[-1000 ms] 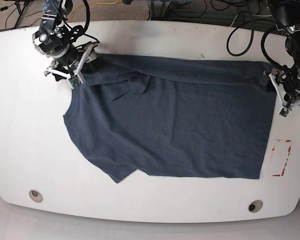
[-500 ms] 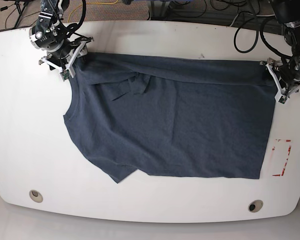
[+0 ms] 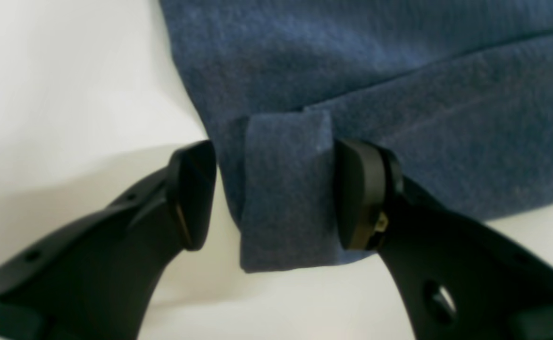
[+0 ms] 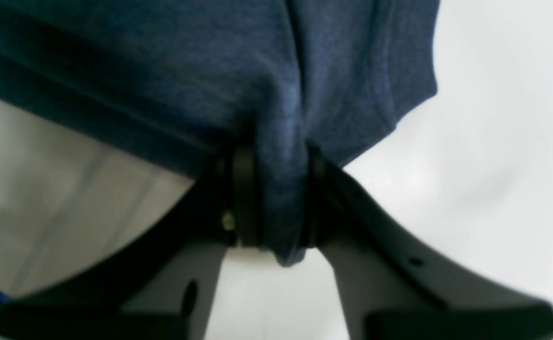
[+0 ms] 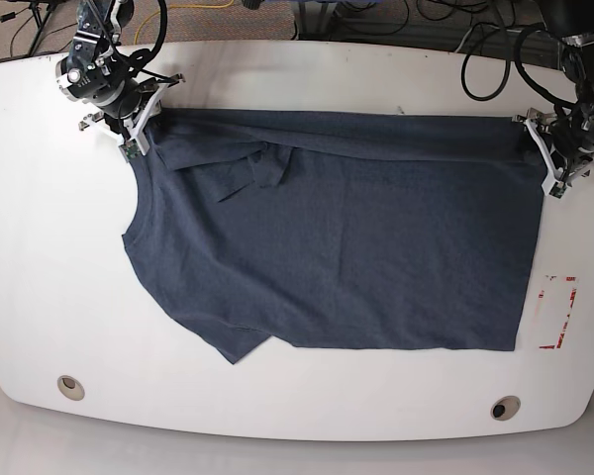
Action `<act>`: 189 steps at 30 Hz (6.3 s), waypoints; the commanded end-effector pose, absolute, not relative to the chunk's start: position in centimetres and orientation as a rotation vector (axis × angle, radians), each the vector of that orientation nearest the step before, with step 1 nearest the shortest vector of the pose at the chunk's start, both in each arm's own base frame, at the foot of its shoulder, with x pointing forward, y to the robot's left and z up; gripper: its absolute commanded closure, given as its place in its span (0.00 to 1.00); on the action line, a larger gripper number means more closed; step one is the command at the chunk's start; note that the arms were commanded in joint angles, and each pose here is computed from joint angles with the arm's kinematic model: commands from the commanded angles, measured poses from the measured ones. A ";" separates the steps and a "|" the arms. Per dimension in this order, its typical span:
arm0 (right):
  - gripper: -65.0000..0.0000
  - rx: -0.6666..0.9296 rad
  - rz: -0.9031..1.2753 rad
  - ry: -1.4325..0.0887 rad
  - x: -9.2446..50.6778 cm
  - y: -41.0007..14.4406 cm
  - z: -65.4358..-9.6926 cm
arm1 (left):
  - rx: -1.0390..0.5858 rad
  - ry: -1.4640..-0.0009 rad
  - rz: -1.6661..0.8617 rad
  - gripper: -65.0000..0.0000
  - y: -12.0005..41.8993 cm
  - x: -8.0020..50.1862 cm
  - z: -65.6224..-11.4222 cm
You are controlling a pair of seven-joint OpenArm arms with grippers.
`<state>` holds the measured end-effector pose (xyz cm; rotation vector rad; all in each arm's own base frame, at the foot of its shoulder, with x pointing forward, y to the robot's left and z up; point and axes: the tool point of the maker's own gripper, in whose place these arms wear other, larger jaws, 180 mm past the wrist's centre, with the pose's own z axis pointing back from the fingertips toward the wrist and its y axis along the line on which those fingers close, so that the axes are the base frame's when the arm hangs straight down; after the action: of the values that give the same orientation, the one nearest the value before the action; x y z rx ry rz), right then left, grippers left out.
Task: Layout the t-shirt on the table in an organized manner, then fold the t-shirt properly
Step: 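Open both grippers to release the shirt edge, then move the right gripper onto the shirt and pinch the bunched fabric, then drag the pinched fabric with the right gripper toward its corner and release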
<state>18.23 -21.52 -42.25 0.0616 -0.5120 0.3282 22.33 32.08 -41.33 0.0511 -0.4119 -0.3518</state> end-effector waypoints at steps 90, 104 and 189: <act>0.45 0.418 0.407 -0.717 24.5 -12.3 -38.6 | 0.253 -0.433 -0.558 0.44 30.2 23.2 -34.3; 0.45 0.460 0.385 -0.709 24.5 -11.7 -40.0 | 0.251 -0.434 -0.558 0.44 30.1 23.2 -34.3; 0.25 0.197 0.523 -0.926 29.9 -14.7 -31.5 | 0.232 -0.433 -0.559 0.44 29.4 23.1 -34.8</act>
<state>29.74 -13.91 -33.18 0.2240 -0.8741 0.5234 22.61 29.60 -35.39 0.2254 -0.4069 -0.5524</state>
